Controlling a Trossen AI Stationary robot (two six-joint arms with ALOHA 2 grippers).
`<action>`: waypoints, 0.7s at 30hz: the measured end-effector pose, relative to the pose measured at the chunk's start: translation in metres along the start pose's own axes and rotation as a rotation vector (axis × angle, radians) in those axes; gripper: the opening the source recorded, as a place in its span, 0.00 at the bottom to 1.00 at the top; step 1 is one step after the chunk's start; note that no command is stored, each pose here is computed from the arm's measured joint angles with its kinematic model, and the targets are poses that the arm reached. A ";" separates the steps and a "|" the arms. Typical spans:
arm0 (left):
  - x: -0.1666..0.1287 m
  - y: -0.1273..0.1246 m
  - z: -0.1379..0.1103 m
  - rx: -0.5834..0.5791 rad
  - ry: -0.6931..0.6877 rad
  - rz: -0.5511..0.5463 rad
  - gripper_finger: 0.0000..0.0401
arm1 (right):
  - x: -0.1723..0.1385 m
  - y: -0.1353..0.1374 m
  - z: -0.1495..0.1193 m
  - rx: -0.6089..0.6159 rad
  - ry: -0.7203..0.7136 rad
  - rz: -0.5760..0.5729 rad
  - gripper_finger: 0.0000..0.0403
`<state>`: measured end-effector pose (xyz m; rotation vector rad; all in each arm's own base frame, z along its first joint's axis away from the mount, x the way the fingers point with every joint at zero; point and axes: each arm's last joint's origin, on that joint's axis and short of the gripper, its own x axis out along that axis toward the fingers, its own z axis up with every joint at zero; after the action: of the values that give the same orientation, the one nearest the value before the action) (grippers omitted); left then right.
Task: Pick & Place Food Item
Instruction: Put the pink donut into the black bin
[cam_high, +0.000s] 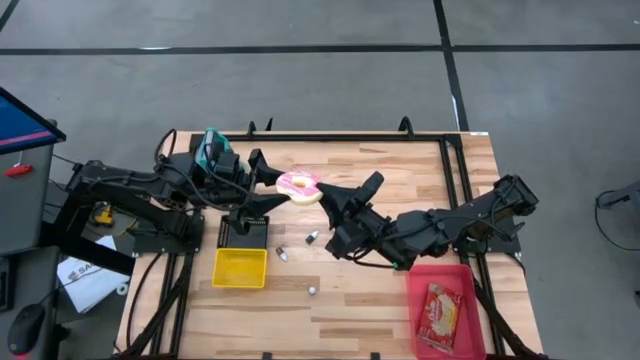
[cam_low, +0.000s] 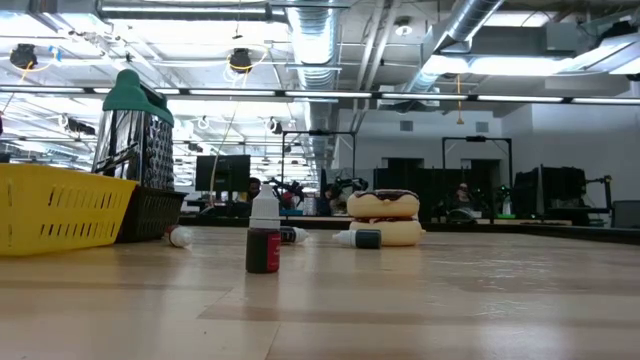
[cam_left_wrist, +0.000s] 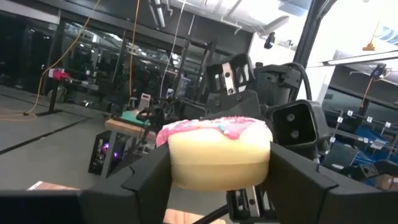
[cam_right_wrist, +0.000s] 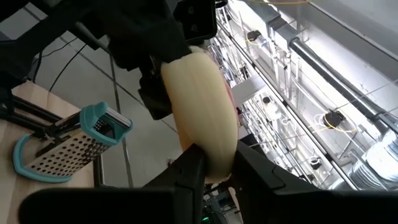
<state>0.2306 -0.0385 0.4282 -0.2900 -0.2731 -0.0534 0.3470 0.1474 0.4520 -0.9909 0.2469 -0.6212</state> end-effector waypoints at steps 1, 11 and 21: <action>-0.002 0.000 0.001 0.002 0.008 0.004 0.54 | 0.000 0.000 0.000 0.000 0.002 -0.003 0.16; -0.006 0.000 0.006 -0.004 -0.013 -0.002 0.48 | 0.000 -0.005 0.001 0.010 0.014 -0.039 0.16; -0.007 -0.002 0.008 -0.014 -0.023 -0.040 0.50 | 0.000 -0.005 0.002 0.005 -0.013 -0.026 0.16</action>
<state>0.2221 -0.0378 0.4344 -0.2992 -0.3016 -0.0913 0.3458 0.1473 0.4571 -0.9940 0.2213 -0.6387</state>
